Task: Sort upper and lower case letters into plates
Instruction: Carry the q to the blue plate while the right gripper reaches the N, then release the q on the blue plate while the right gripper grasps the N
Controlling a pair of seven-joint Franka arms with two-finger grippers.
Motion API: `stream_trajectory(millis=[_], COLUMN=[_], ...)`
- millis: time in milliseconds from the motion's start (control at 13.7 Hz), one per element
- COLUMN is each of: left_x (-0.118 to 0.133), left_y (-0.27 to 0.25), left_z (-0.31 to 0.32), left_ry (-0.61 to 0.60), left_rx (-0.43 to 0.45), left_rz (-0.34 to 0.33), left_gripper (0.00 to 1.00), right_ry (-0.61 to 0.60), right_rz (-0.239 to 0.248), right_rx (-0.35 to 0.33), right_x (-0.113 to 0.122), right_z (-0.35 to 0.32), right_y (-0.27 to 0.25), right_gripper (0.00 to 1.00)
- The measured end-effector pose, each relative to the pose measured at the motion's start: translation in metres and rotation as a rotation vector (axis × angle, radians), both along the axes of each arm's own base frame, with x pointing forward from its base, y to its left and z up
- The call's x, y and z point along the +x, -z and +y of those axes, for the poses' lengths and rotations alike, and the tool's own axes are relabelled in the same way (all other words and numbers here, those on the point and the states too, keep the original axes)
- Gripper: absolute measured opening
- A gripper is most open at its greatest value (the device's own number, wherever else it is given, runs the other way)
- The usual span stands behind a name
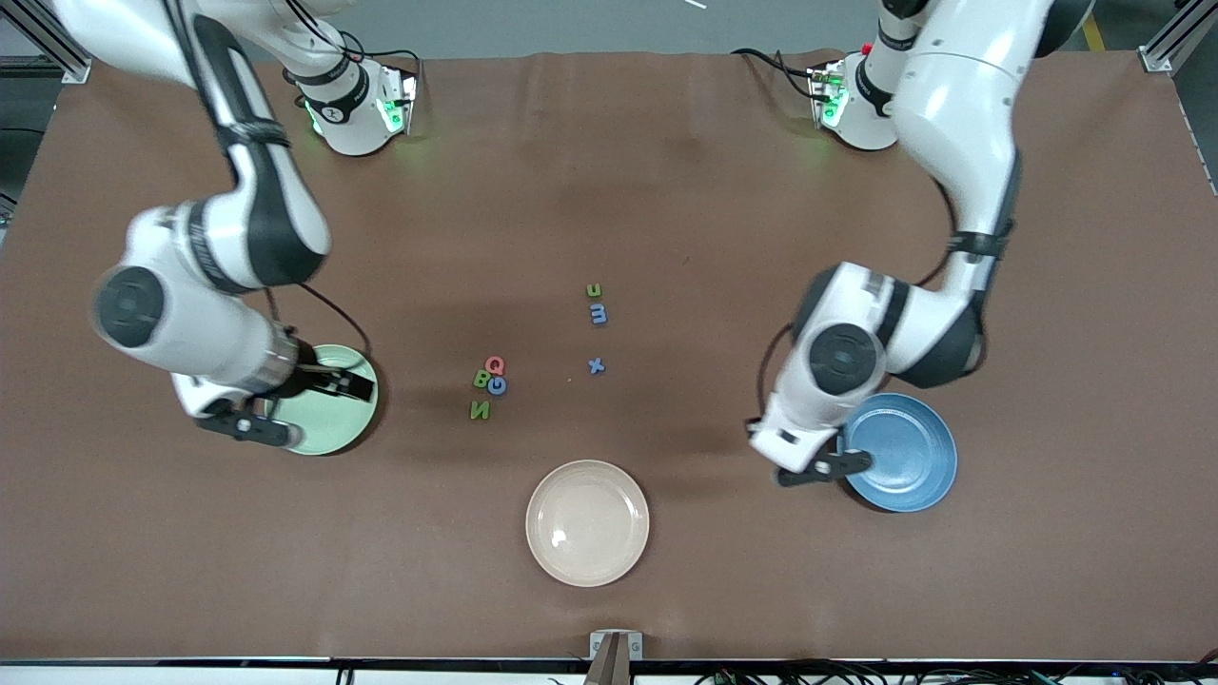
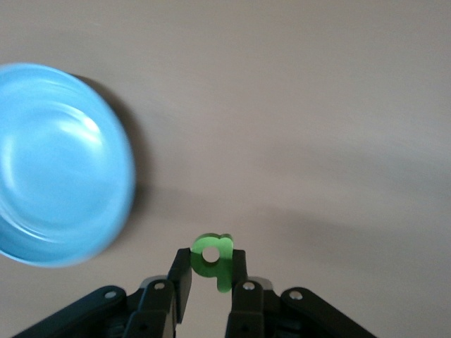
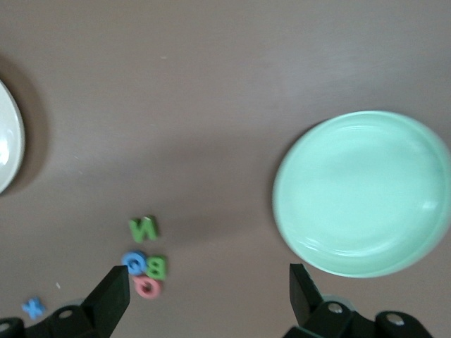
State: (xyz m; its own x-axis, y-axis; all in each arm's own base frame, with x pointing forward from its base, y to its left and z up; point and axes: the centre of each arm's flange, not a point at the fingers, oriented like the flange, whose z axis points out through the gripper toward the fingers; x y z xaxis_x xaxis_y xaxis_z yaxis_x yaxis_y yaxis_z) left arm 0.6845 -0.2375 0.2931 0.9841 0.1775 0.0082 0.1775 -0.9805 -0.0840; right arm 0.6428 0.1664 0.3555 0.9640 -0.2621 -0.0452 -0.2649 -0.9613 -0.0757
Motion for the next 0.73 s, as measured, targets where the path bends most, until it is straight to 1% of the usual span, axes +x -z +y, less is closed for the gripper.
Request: stream_trajectory(millis=[146, 219, 292, 438, 511, 584, 658, 731], left_x=[0.014, 0.019, 0.023, 0.028, 0.027, 0.025, 0.022, 0.018], left_y=[0.012, 0.017, 0.022, 0.034, 0.042, 0.051, 0.06, 0.067], left_z=[0.061, 0.088, 0.113, 0.151, 0.162, 0.168, 0.171, 0.174], left_ry=[0.025, 0.045, 0.066, 0.096, 0.101, 0.101, 0.1, 0.097], left_rx=[0.002, 0.001, -0.001, -0.007, -0.008, -0.009, -0.01, -0.011], left_rz=[0.028, 0.04, 0.05, 0.065, 0.077, 0.09, 0.098, 0.104], left_gripper=[0.27, 0.27, 0.27, 0.27, 0.27, 0.28, 0.3, 0.37], right_ry=[0.002, -0.007, -0.014, -0.027, -0.035, -0.041, -0.045, -0.047], right_rz=[-0.018, -0.021, -0.022, -0.022, -0.031, -0.042, -0.047, -0.048], right_rx=[-0.003, -0.003, -0.002, -0.003, -0.003, -0.002, -0.002, -0.002], right_x=[0.0, -0.002, -0.003, -0.007, -0.009, -0.01, -0.011, -0.012], right_z=[0.038, 0.052, 0.062, 0.077, 0.084, 0.089, 0.093, 0.095], right_y=[0.041, 0.062, 0.082, 0.121, 0.134, 0.144, 0.15, 0.153], right_gripper=[0.98, 0.96, 0.96, 0.93, 0.93, 0.89, 0.86, 0.86])
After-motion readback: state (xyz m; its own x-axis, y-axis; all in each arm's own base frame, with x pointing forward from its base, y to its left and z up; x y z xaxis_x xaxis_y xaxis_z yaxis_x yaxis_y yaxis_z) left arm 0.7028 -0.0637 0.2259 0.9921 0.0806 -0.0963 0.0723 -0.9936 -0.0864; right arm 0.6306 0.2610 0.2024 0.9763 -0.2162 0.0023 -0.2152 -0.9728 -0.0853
